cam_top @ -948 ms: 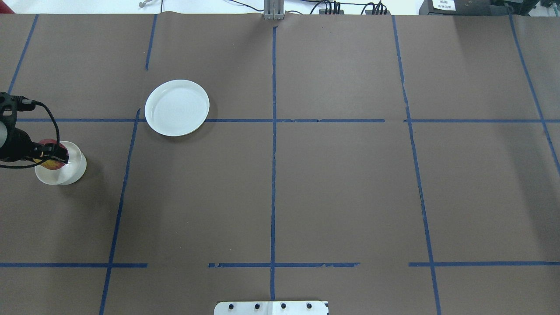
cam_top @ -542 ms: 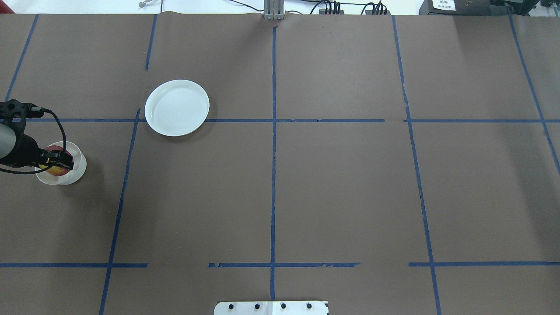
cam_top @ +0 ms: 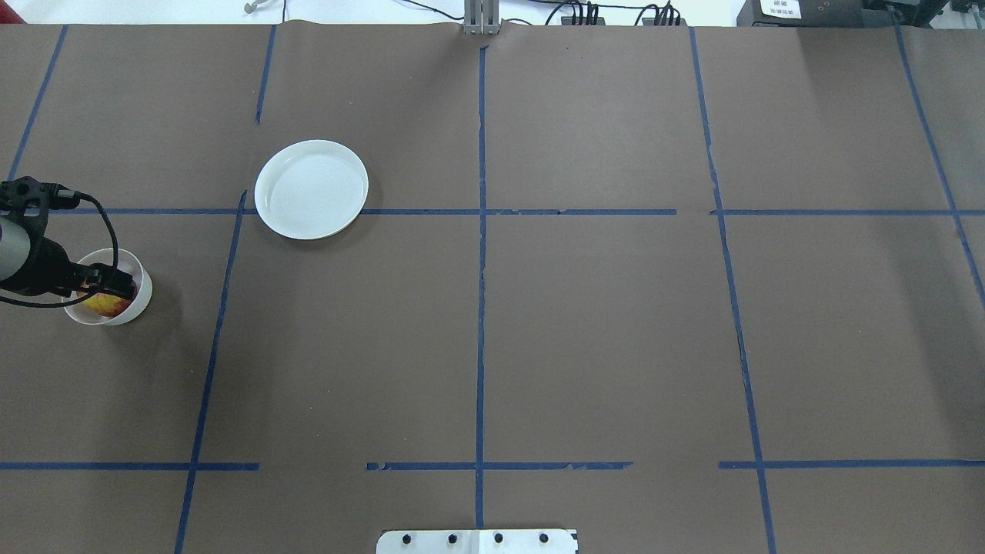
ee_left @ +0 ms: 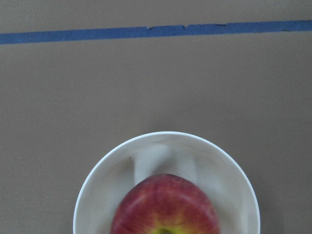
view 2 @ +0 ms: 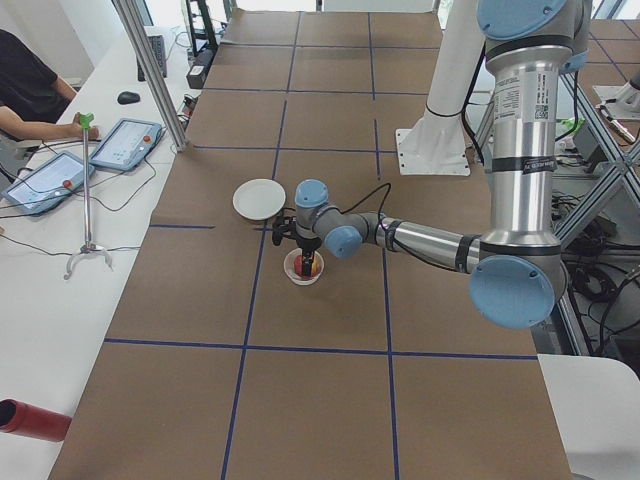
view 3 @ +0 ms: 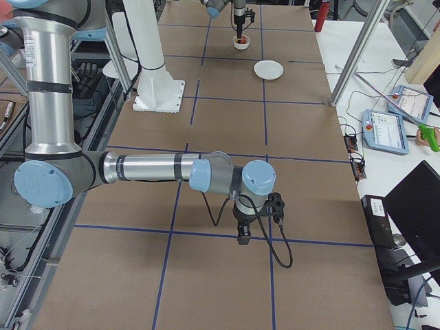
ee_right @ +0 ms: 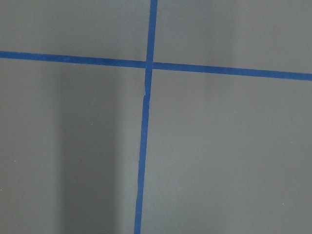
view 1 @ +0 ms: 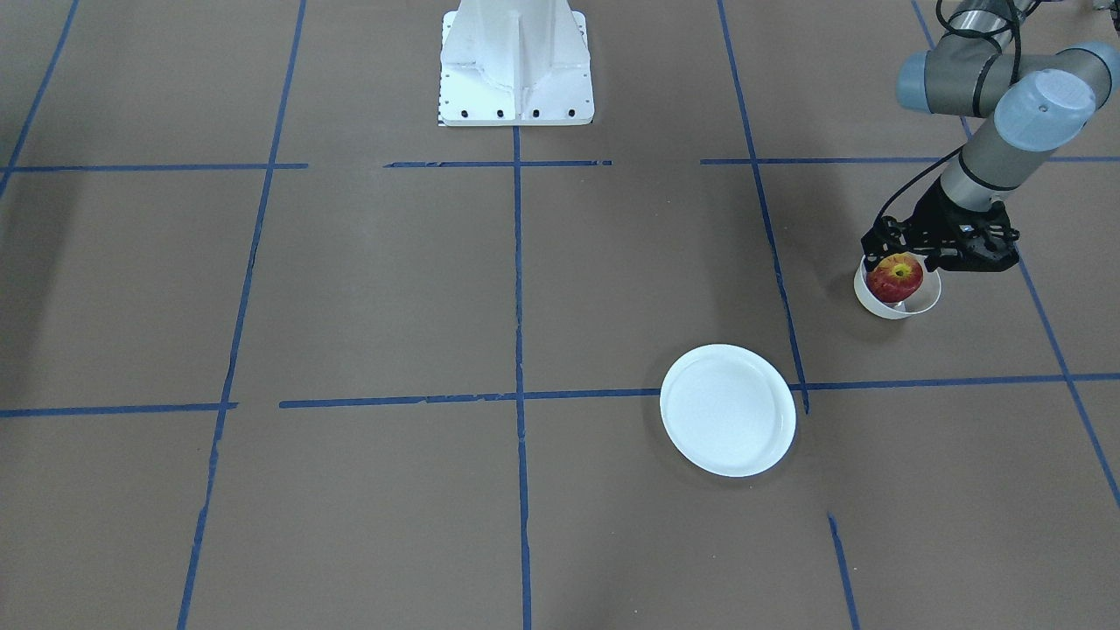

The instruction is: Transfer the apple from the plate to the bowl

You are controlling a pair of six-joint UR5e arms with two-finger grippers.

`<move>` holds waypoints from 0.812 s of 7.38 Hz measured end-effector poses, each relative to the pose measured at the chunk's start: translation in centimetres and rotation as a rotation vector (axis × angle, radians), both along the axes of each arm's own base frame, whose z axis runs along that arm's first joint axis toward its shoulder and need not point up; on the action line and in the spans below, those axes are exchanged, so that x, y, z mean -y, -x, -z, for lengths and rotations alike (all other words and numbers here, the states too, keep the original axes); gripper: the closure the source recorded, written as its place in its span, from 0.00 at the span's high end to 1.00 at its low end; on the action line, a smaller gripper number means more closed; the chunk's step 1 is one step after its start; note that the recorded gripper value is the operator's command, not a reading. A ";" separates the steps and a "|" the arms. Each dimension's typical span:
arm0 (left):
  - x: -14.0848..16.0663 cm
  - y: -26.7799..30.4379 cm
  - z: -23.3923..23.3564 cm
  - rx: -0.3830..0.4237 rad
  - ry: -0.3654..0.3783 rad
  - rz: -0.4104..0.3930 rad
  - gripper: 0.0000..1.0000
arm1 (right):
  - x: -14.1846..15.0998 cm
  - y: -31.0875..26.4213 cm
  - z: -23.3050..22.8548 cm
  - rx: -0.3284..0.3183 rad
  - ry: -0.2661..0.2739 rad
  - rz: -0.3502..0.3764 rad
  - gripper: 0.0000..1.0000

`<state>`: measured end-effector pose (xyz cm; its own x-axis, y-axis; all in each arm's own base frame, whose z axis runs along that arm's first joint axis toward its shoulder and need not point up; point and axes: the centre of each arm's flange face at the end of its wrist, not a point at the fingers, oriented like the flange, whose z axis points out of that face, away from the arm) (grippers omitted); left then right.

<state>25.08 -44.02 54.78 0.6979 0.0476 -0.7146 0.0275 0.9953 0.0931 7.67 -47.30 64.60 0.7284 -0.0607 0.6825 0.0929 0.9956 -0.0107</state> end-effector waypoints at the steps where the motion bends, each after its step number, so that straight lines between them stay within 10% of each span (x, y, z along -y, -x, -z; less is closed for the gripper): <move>1: -0.2 0.3 1.2 -0.020 -0.008 -0.003 1.00 | 0.0 0.0 0.0 0.000 0.000 0.000 1.00; 6: 2.5 7.9 6.2 -0.086 -0.205 -0.040 1.00 | 0.0 0.0 0.0 0.000 0.000 0.000 1.00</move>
<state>17.21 -46.52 48.60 0.6295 0.2245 -0.7439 0.0049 0.9562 0.2928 7.67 -47.30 64.60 0.7284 -0.0607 0.6825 0.0930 0.9956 -0.0107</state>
